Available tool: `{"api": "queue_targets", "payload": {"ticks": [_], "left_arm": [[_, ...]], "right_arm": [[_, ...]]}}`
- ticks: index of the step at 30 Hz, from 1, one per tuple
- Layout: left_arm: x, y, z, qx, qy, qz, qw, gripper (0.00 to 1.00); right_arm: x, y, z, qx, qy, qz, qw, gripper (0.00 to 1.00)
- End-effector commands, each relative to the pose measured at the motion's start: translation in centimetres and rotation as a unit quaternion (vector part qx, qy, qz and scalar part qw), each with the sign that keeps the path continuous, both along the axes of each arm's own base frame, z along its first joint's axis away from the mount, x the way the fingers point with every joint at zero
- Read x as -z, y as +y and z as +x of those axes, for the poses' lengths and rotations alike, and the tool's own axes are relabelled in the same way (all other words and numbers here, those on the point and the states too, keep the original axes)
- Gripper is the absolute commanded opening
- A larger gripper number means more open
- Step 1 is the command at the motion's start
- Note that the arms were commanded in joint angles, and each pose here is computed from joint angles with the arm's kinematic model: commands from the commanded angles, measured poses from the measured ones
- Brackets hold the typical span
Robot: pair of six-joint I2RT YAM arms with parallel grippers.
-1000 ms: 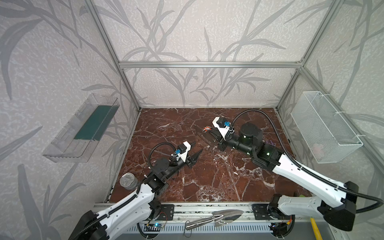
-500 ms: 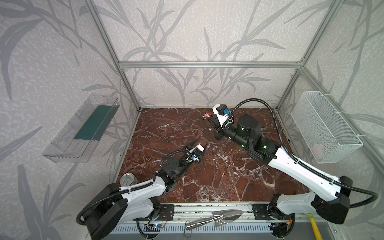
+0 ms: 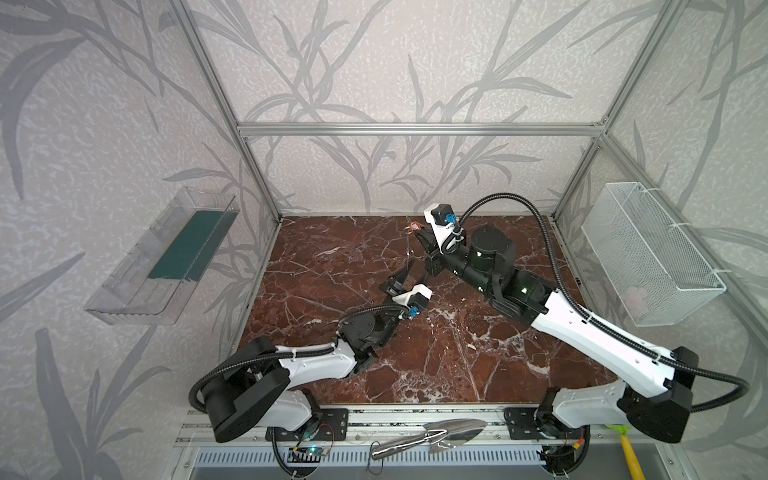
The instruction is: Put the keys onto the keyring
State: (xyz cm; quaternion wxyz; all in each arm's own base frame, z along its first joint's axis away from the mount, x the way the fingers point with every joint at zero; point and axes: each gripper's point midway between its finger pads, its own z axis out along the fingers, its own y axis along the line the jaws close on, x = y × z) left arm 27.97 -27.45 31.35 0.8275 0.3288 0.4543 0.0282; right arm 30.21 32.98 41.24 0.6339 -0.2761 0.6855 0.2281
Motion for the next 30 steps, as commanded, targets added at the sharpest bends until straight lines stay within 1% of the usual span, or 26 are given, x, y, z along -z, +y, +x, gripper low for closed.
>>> {"api": "queue_targets", "payload": {"ticks": [1, 6, 10, 14, 24, 30], "left_arm": [[-2.5, 1.3, -0.5, -0.016, -0.027, -0.035, 0.999, 0.48], [-3.3, 2.2, -0.3, -0.034, -0.026, -0.053, 0.998, 0.48], [-3.5, 2.6, -0.7, -0.032, -0.027, -0.061, 0.997, 0.47], [-3.7, 3.7, -1.1, -0.032, -0.022, -0.080, 0.996, 0.45], [-5.0, 6.3, -1.4, -0.028, -0.014, -0.139, 0.990, 0.44], [-5.4, 7.4, -1.6, -0.025, -0.013, -0.162, 0.986, 0.44]], "right_arm": [[-2.5, -0.4, -0.4, 0.005, -0.018, 0.031, 0.999, 0.00], [-2.5, -0.3, -0.7, -0.003, -0.015, 0.035, 0.999, 0.00], [-2.5, -0.5, -0.7, 0.000, -0.016, 0.037, 0.999, 0.00], [-2.9, -0.7, -0.9, 0.000, -0.019, 0.041, 0.999, 0.00], [-2.6, -0.3, -1.8, -0.026, -0.005, 0.049, 0.998, 0.00], [-2.6, -0.4, -2.4, -0.037, 0.001, 0.058, 0.998, 0.00]]}}
